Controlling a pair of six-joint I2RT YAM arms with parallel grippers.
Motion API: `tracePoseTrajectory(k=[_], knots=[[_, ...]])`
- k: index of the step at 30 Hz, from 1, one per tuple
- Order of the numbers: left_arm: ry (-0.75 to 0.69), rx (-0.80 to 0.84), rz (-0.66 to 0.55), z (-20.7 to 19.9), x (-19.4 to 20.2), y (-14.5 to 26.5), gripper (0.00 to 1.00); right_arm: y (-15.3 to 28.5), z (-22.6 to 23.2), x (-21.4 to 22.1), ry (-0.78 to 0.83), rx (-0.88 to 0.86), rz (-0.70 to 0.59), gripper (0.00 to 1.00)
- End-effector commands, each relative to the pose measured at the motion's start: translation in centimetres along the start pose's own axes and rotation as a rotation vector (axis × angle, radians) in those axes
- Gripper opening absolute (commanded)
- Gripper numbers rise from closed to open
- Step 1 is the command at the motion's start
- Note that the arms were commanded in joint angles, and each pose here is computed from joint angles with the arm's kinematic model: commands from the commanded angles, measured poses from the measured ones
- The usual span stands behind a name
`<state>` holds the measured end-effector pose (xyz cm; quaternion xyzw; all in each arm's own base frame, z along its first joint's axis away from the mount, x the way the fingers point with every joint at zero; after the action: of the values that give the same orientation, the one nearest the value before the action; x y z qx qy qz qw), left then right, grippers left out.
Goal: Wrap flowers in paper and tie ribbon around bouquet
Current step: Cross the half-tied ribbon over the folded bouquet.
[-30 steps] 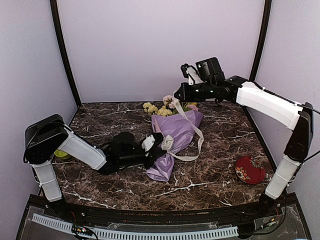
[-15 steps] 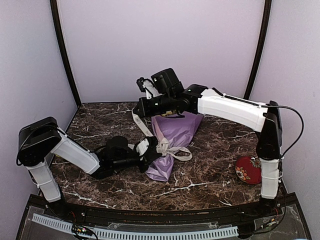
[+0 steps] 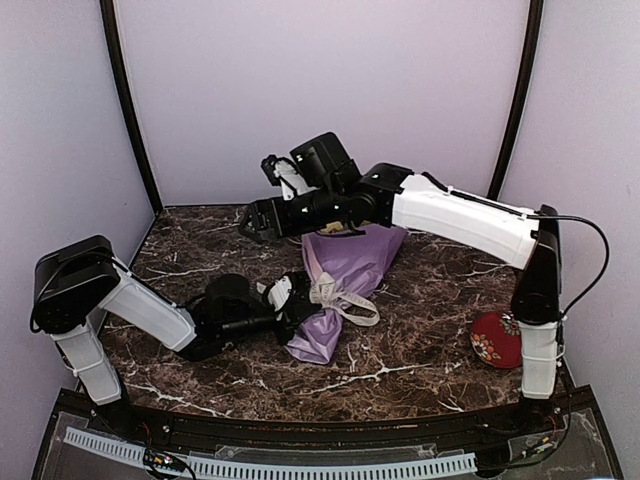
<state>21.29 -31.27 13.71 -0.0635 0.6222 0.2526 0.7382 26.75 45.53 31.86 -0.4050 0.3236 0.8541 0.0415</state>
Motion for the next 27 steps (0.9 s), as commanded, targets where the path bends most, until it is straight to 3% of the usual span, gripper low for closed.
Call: tracePoseTrajectory(k=[1, 4, 8, 19, 25, 27], knots=[[0.039, -0.009, -0.088, -0.2, -0.8, 0.3, 0.00, 5.3, -1.7, -1.8, 0.021, 0.091, -0.054, 1.00], [0.063, -0.011, -0.105, -0.2, -0.8, 0.3, 0.00, 7.1, -4.3, 0.0, 0.006, 0.098, -0.025, 0.99], [0.087, -0.009, -0.101, -0.2, -0.7, -0.1, 0.00, 7.8, -6.8, 3.4, -0.044, -0.075, 0.060, 0.91], [0.112, -0.006, -0.087, -0.3, -0.2, -0.3, 0.00, 4.2, -9.7, 9.0, -0.025, -0.124, 0.199, 0.79], [0.101, 0.001, -0.073, -0.3, -0.2, -0.7, 0.00, 3.2, -9.5, 9.6, -0.049, -0.194, 0.221, 0.68], [0.099, -0.003, -0.074, -0.2, -0.2, -0.6, 0.00, 3.1, -9.6, 9.8, -0.052, -0.191, 0.235, 0.54]])
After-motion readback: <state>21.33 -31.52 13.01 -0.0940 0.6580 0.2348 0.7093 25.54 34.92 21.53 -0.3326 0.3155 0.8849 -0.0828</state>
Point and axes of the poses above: each gripper's point midway between its finger pads, its own y axis back along the fingers, its own z axis along the line the jaws close on, x = y × z, the point moved 8 cm from there along y, back along the fingers, and after that the axes turned 5 degrees about -y, right-handed, at the moved point
